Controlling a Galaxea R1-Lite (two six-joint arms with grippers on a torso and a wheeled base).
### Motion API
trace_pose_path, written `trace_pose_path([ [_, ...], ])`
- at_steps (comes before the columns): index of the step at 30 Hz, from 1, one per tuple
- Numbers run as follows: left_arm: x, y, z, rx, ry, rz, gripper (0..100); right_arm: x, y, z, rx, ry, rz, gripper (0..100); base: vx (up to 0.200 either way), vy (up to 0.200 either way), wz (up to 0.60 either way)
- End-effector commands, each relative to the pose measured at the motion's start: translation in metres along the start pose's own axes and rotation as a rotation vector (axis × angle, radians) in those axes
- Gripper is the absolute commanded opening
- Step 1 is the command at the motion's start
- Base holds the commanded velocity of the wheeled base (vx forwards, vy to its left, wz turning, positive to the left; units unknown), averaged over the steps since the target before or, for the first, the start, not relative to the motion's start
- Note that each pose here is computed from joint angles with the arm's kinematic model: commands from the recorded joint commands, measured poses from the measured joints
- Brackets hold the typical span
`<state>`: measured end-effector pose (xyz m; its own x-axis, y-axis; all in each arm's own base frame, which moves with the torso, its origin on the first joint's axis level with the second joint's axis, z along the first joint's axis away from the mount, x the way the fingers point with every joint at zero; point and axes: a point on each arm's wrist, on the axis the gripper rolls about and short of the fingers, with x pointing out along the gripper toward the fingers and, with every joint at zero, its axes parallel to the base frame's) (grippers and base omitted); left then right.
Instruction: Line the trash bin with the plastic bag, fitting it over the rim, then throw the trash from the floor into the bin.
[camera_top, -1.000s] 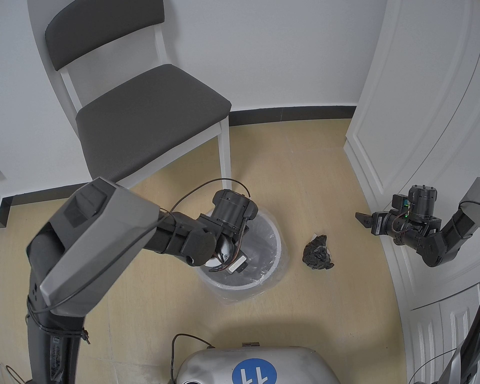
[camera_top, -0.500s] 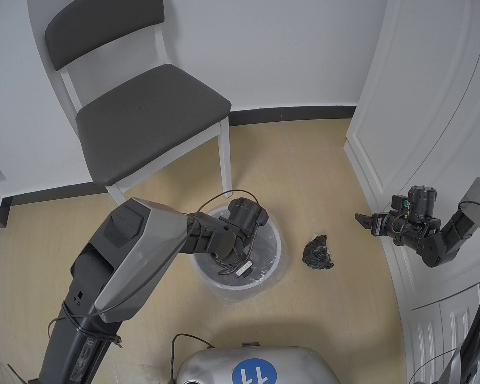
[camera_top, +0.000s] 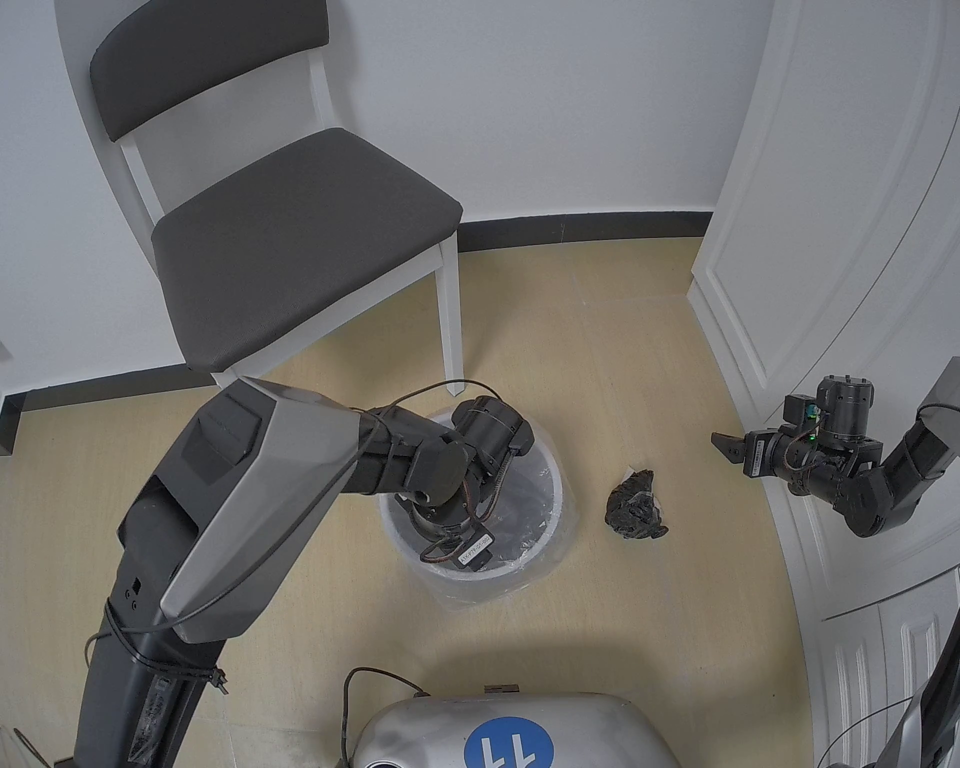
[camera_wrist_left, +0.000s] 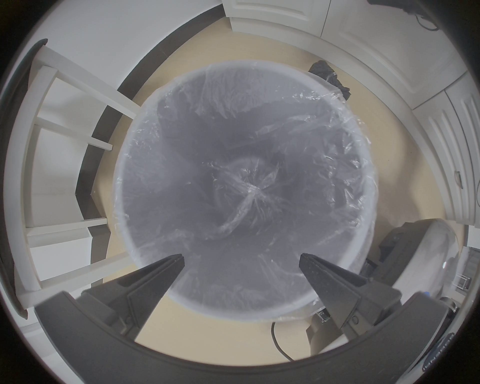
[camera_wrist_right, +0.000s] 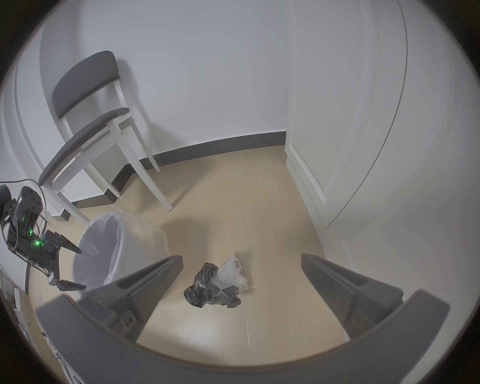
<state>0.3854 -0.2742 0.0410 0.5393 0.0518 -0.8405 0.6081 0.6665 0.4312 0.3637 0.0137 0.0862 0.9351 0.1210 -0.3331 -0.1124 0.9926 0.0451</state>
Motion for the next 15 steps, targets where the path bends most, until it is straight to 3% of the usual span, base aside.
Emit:
trace_pose_path([
  [1, -0.022, 0.001, -0.004, 0.003, -0.012, -0.005, 100, 0.000, 0.000, -0.001, -0.003, 0.003, 0.001, 100, 0.000, 0.000, 0.00],
  [6, -0.033, -0.006, -0.011, 0.022, -0.016, -0.082, 100, 0.000, 0.000, -0.001, -0.003, 0.003, 0.001, 100, 0.000, 0.000, 0.00],
  [15, -0.029, -0.012, -0.012, 0.034, -0.005, -0.085, 100, -0.001, 0.000, -0.002, -0.003, 0.006, 0.001, 100, 0.000, 0.000, 0.00],
])
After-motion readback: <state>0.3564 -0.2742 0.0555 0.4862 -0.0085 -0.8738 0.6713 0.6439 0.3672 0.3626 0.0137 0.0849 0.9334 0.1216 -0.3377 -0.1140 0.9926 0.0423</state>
